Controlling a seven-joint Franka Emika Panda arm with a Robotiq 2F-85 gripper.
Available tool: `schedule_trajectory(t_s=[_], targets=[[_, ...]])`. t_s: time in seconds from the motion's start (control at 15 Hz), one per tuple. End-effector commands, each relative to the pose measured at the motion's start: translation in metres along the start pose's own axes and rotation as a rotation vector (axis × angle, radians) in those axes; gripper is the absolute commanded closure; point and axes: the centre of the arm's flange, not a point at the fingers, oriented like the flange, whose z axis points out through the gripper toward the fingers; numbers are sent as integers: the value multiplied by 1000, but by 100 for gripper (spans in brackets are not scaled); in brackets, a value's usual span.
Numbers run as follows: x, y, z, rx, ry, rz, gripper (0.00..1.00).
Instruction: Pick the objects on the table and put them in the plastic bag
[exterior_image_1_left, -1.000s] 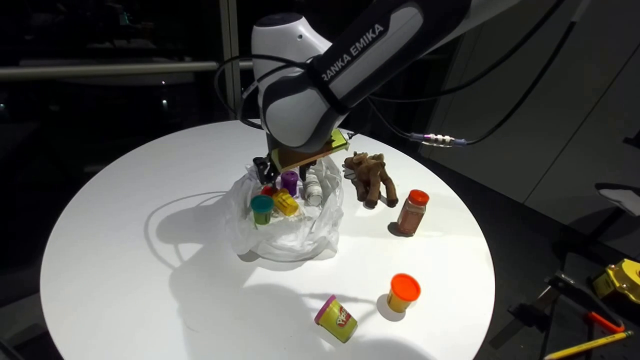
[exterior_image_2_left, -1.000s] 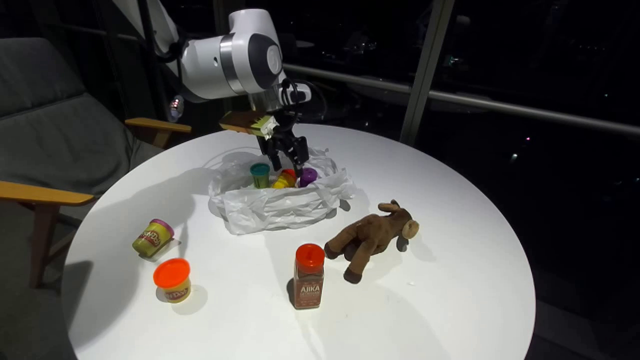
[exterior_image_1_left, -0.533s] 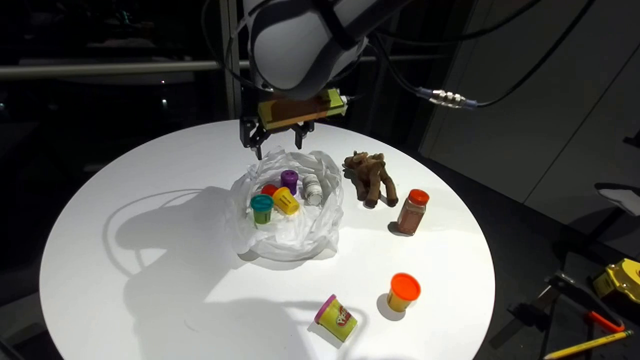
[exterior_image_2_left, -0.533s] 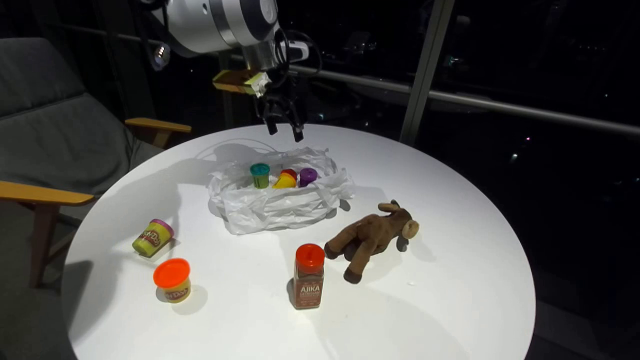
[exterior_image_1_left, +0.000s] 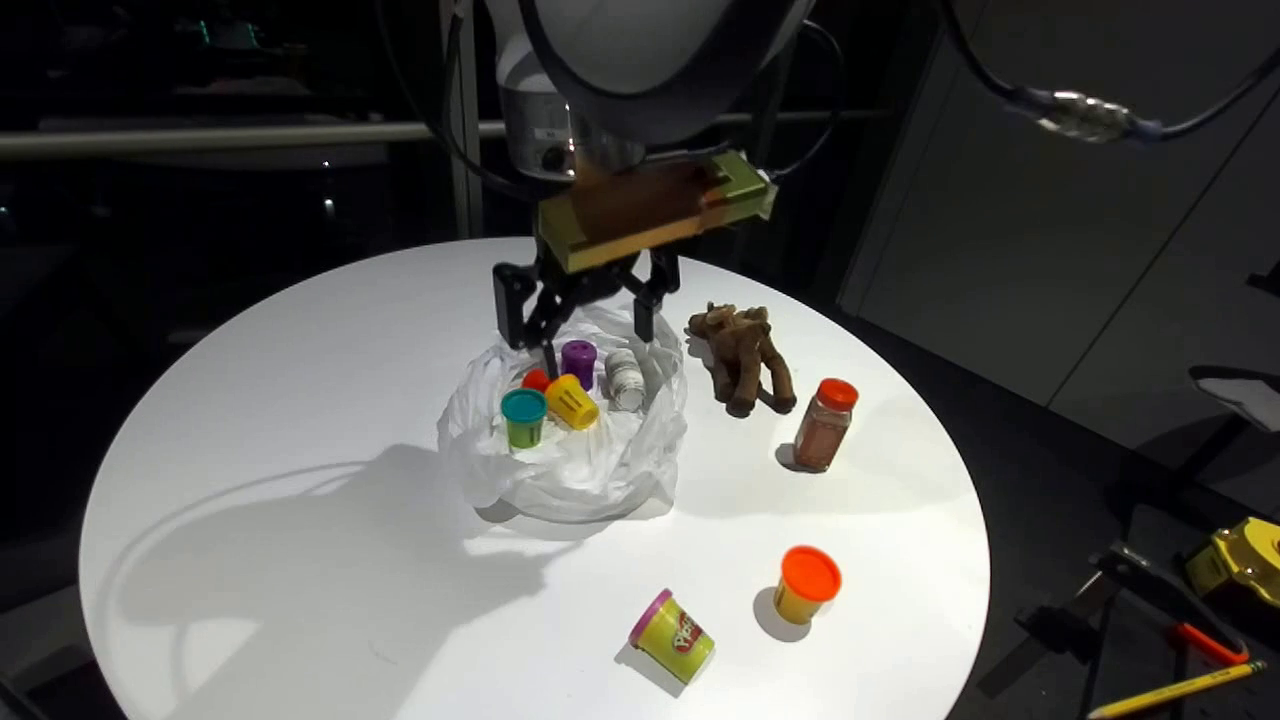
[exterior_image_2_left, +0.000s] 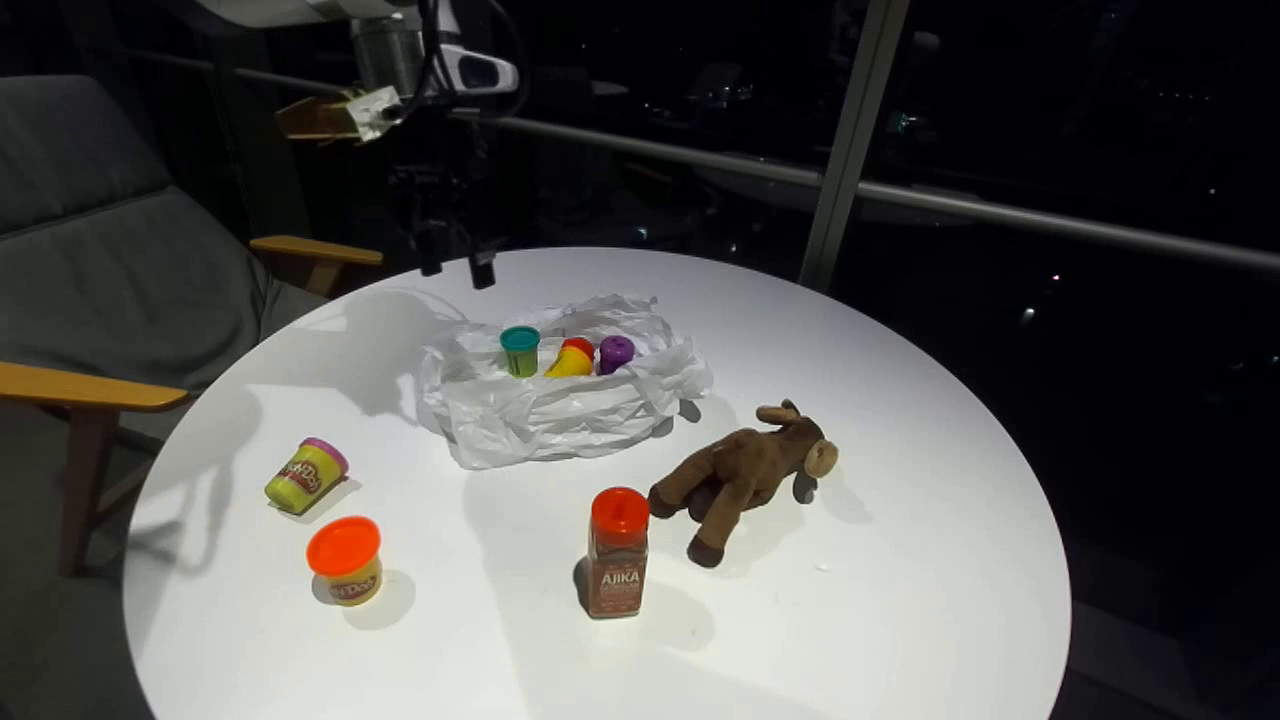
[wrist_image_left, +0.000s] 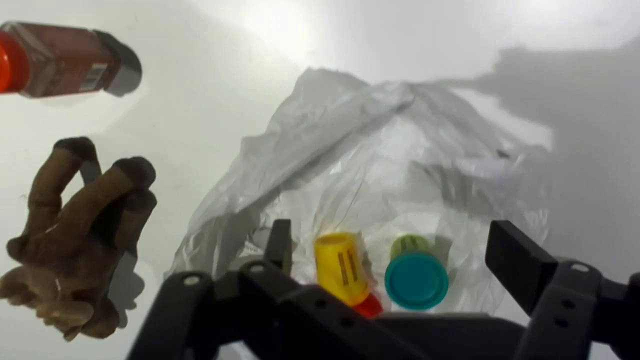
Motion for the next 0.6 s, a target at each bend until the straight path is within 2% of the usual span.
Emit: schedule_trajectory(t_s=[0.0, 0.13, 0.33, 0.53], targets=[[-72, -2, 32, 64, -119, -143, 0], [-105, -10, 54, 102, -169, -230, 0], [-141, -16, 76, 140, -166, -345, 0], [-161, -16, 90, 161, -154, -444, 0]])
